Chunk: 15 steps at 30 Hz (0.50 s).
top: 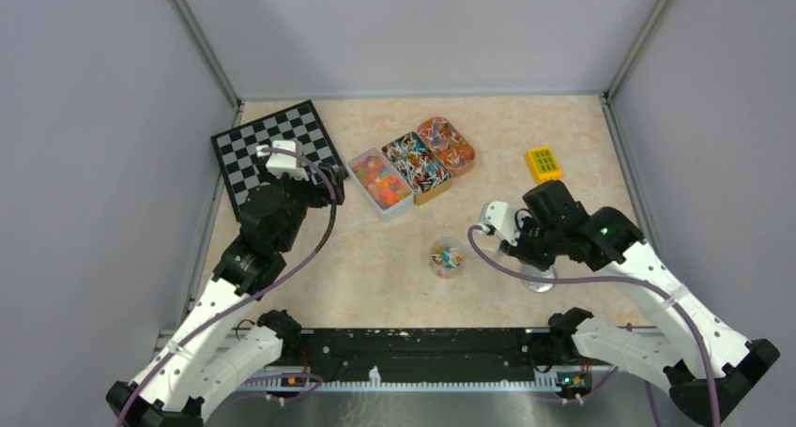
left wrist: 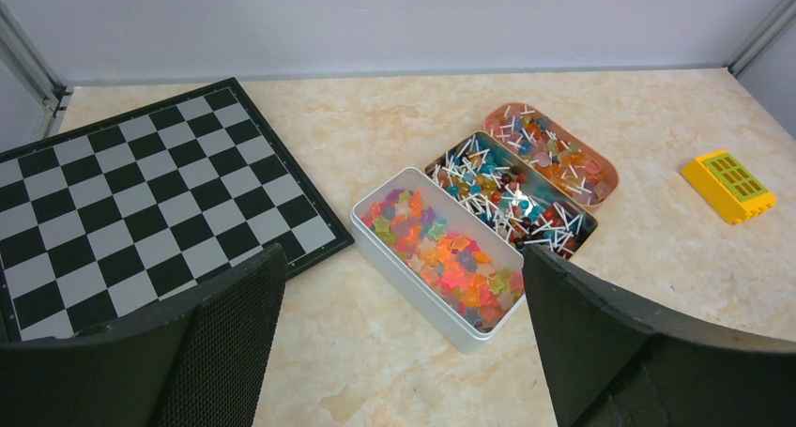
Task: Pack the candies
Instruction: Scoop the fake candies from the storage box.
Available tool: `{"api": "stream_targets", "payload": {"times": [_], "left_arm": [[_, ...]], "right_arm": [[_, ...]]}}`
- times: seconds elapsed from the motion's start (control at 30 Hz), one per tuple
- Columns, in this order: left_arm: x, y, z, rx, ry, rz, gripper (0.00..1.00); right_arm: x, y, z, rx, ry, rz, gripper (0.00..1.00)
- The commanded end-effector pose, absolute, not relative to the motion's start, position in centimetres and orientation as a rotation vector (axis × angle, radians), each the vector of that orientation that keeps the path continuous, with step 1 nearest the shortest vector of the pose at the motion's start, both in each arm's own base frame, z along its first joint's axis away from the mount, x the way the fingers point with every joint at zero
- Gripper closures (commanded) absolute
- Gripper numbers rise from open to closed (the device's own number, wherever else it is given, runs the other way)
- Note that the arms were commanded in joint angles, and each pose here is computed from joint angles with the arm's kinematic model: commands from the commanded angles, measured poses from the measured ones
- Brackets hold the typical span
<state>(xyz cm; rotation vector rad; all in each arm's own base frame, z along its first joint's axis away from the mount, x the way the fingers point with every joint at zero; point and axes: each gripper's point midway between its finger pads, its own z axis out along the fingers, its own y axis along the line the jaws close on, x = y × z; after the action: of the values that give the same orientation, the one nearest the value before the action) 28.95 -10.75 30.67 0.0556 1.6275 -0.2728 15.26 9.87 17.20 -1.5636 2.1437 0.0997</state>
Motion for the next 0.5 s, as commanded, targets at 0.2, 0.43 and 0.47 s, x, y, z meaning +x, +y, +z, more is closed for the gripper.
{"api": "stream_targets", "payload": {"times": [0.2,0.43,0.47], "left_arm": [[28.9,-10.7,32.3,0.035,1.563,-0.292,0.01],[28.8,-10.8,32.4,0.037,1.56,-0.298,0.01],[28.9,-10.8,32.4,0.036,1.56,-0.297,0.01]], "right_arm": [[19.8,13.6,24.3,-1.178,2.084,0.146,1.0],[23.7,14.7,24.5,-0.952,2.233,0.072,1.0],[24.2,15.0,24.4,-0.915,2.248,0.069,1.0]]}}
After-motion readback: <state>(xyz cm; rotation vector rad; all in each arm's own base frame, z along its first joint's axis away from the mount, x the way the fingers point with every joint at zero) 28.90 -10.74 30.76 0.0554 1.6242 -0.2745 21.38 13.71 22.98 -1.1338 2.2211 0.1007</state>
